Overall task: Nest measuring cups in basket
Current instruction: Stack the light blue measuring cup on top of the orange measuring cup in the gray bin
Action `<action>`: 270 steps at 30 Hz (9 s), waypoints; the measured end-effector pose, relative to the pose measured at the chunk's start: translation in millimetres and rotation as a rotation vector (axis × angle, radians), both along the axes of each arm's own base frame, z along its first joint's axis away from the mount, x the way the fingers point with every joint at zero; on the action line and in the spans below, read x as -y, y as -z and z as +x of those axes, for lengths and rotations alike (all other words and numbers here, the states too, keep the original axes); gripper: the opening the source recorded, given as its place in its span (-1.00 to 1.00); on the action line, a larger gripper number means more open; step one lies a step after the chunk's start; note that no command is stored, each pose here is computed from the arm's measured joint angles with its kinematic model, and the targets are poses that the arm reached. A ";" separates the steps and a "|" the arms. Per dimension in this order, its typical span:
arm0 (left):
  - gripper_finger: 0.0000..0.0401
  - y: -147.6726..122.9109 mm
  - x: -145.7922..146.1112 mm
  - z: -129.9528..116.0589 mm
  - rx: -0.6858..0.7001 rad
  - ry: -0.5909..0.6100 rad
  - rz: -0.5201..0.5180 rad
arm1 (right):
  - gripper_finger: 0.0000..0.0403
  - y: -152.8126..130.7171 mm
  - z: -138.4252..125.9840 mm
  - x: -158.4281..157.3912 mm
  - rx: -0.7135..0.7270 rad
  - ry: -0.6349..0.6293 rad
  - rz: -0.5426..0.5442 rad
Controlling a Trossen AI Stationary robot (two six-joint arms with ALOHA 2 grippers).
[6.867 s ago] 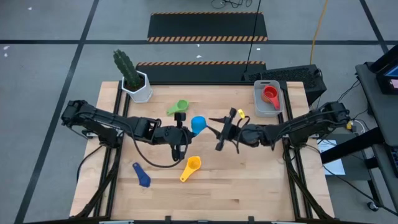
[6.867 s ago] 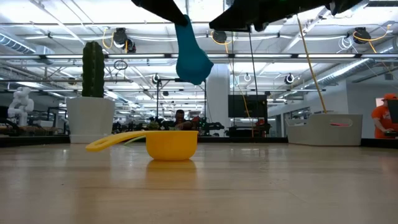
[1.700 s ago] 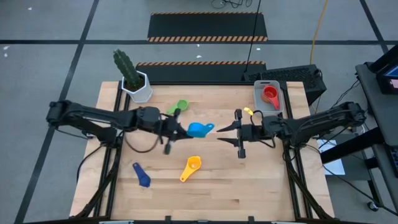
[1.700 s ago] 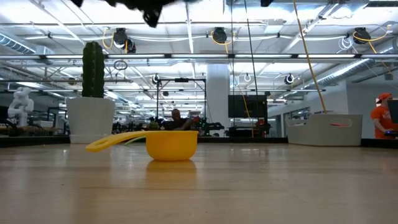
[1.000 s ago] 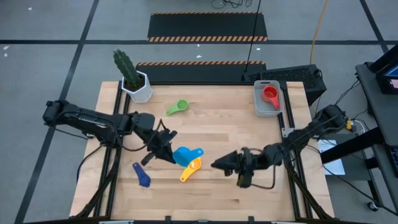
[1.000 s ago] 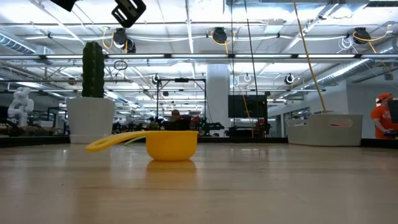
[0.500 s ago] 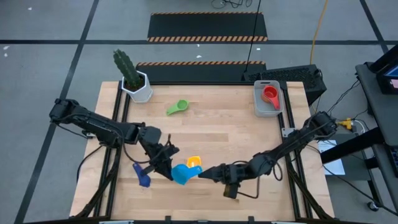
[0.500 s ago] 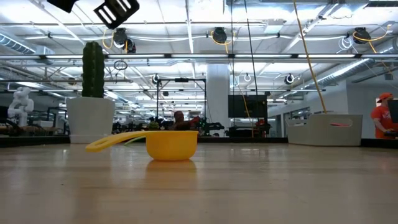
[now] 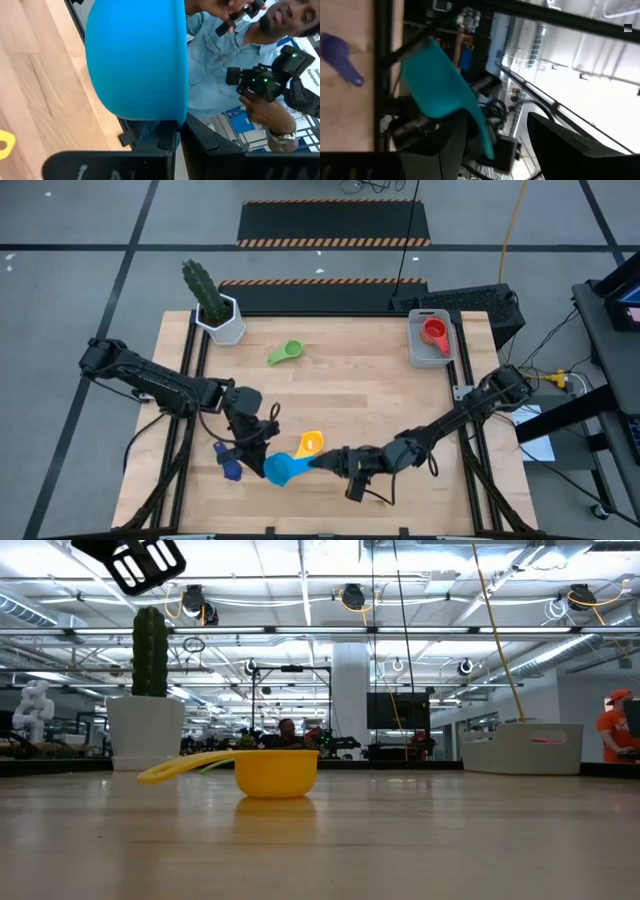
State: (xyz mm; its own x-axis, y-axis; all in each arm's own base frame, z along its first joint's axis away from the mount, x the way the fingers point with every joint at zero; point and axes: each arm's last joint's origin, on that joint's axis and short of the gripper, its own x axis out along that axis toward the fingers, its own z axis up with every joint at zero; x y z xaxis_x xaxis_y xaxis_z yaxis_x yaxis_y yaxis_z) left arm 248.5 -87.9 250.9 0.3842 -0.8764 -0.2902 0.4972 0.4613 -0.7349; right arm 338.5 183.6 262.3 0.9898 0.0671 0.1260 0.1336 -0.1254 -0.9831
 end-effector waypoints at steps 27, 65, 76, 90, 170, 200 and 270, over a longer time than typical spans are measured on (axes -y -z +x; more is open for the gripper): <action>-0.96 1.9 -5.6 0.7 -0.080 -0.036 -0.019 | -0.81 6.7 -4.5 -9.3 -0.052 -0.009 -0.129; -0.88 5.8 0.5 -3.2 -0.103 -0.015 0.010 | -0.67 13.8 1.9 1.7 -0.111 0.028 -0.282; -0.63 8.2 -5.5 -0.2 -0.068 -0.106 0.079 | -0.99 14.1 1.6 3.1 -0.127 0.065 -0.208; 0.09 10.4 -39.7 5.6 0.028 -0.292 0.298 | -1.00 25.9 -10.8 -6.8 -0.220 0.311 0.068; 0.10 -75.1 -132.2 -37.8 0.582 -0.908 0.703 | -1.00 35.0 -141.7 230.1 0.255 1.538 0.555; 0.10 -74.8 -132.2 -37.9 0.573 -0.913 0.692 | -1.00 88.2 -208.9 243.3 0.022 1.652 0.388; 0.10 -77.5 -132.4 -37.4 0.615 -0.904 0.703 | -0.40 86.5 -216.5 256.3 0.059 1.680 0.505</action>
